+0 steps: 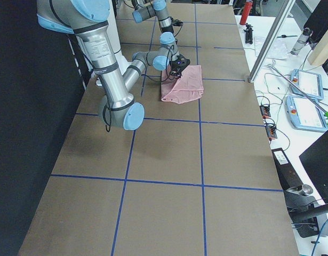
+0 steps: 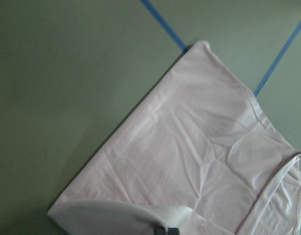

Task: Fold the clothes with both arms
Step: 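Lift the near edge with both grippers and fold it away from the robot, then open both grippers and raise both arms away from the folded shirt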

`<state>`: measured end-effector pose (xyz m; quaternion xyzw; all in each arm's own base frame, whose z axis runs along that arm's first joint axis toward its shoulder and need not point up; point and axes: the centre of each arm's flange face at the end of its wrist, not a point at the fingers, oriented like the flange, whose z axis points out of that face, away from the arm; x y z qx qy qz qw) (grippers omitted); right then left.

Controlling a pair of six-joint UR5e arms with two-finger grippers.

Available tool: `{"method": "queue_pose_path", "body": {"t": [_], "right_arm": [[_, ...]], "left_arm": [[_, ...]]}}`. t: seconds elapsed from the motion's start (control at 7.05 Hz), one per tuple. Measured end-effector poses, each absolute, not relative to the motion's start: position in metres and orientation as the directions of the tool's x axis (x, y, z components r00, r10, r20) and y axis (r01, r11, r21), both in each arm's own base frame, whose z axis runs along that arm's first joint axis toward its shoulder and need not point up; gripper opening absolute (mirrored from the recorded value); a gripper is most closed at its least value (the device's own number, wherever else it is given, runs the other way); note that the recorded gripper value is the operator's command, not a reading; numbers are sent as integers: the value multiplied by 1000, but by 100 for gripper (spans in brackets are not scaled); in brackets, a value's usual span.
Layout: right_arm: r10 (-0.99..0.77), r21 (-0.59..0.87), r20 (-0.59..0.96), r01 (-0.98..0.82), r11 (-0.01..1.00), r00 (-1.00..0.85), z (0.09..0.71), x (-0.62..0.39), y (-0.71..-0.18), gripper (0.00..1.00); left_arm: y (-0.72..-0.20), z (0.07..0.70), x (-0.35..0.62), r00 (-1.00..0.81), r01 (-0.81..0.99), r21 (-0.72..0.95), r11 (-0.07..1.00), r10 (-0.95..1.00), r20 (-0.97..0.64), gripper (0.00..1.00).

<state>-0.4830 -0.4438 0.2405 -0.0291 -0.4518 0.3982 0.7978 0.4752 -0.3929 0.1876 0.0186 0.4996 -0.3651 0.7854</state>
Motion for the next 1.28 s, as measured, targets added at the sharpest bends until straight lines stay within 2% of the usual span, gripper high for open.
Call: {"method": "queue_pose_path", "body": {"t": [0.28, 0.57, 0.71, 0.85, 0.99, 1.13, 1.28], "right_arm": [[683, -390, 670, -645, 657, 290, 245, -504, -486, 0], [697, -384, 651, -662, 644, 300, 249, -510, -510, 0], [697, -379, 648, -664, 644, 306, 252, -509, -515, 18], [692, -365, 645, -665, 652, 325, 258, -513, -522, 99], [676, -335, 643, -663, 670, 359, 270, -525, -540, 100], [649, -299, 654, -655, 694, 389, 282, -533, -567, 100], [626, -287, 668, -636, 716, 403, 285, -527, -588, 100]], "left_arm": [[-447, 201, 490, 269, 638, -260, 725, -527, -806, 0], [-472, 212, 508, 265, 657, -233, 717, -509, -819, 0], [-479, 218, 514, 264, 657, -222, 720, -496, -827, 1], [-494, 233, 521, 280, 660, -185, 728, -467, -839, 30], [-515, 262, 531, 316, 668, -110, 736, -414, -853, 44], [-531, 287, 536, 347, 671, -30, 741, -349, -871, 62], [-536, 294, 537, 351, 668, 10, 744, -304, -886, 63]]}}
